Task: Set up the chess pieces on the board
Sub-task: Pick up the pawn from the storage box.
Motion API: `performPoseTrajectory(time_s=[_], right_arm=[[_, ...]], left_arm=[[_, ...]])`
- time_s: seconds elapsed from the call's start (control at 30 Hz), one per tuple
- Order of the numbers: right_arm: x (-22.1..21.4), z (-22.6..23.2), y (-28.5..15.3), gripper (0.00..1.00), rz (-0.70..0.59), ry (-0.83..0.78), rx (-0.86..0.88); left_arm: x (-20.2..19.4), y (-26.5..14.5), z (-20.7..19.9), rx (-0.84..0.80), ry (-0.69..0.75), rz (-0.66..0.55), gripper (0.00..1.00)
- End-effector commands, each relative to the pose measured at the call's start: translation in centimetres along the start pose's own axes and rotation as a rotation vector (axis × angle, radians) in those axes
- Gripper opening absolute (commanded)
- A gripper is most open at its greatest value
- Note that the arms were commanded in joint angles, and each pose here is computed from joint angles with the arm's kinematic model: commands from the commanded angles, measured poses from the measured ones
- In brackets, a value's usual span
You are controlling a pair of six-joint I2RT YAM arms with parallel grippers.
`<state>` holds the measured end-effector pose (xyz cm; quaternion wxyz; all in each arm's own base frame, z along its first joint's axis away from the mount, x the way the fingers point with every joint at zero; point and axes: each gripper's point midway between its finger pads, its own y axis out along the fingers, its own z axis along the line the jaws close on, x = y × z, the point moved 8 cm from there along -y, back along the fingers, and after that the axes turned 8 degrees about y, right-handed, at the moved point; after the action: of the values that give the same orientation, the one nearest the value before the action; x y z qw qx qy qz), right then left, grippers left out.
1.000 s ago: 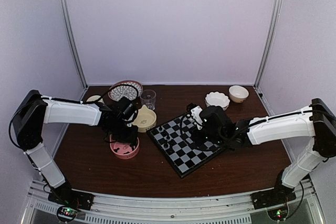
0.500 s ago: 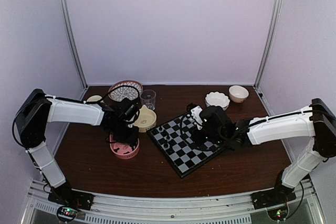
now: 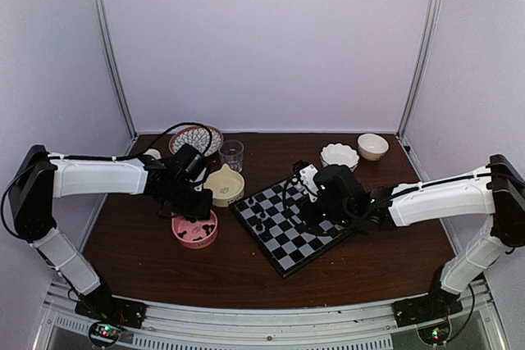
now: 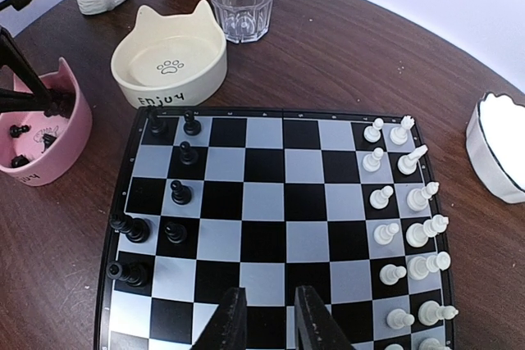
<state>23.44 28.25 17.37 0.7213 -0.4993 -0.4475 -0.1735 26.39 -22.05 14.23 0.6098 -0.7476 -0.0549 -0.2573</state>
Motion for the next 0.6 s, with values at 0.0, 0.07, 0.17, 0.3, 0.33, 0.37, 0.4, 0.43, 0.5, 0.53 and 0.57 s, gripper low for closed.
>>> performPoseTrajectory(time_s=[0.0,0.07,0.17,0.3,0.33,0.37,0.4,0.43,0.5,0.53,0.57], right_arm=[[1.1,-0.6,-1.1,0.24,-0.068,0.033,-0.020],[1.2,-0.8,-1.4,0.24,-0.081,0.038,-0.032],[1.2,-1.3,-1.8,0.24,-0.101,0.051,-0.059],[1.4,-2.1,-2.4,0.24,-0.133,0.081,-0.098],[1.3,-2.4,-2.5,0.24,-0.137,0.089,-0.112],[1.4,-2.7,-2.8,0.24,-0.147,0.101,-0.123],[1.5,-3.0,-3.0,0.24,-0.155,0.113,-0.136],[1.5,-3.3,-3.1,0.24,-0.163,0.124,-0.147],[1.4,-4.0,-3.5,0.24,-0.178,0.148,-0.164],[1.4,-4.2,-3.7,0.24,-0.186,0.158,-0.171],[1.4,-4.5,-3.9,0.24,-0.195,0.168,-0.178]], left_arm=[[0.1,-2.9,-1.0,-0.054,0.058,-0.075,0.05],[0.1,-4.1,-2.1,-0.072,0.099,-0.107,0.05],[0.2,-5.6,-4.5,-0.114,0.169,-0.138,0.05],[0.7,-7.0,-8.4,-0.132,0.280,-0.155,0.05],[1.0,-7.1,-9.2,-0.132,0.299,-0.155,0.05],[1.3,-7.3,-9.9,-0.136,0.313,-0.158,0.05],[1.6,-7.1,-10.5,-0.141,0.324,-0.155,0.05],[2.0,-7.0,-11.1,-0.151,0.332,-0.151,0.05],[2.7,-6.4,-12.1,-0.168,0.347,-0.134,0.05],[3.1,-6.1,-12.7,-0.178,0.357,-0.126,0.05],[3.4,-5.6,-13.1,-0.179,0.368,-0.111,0.05]])
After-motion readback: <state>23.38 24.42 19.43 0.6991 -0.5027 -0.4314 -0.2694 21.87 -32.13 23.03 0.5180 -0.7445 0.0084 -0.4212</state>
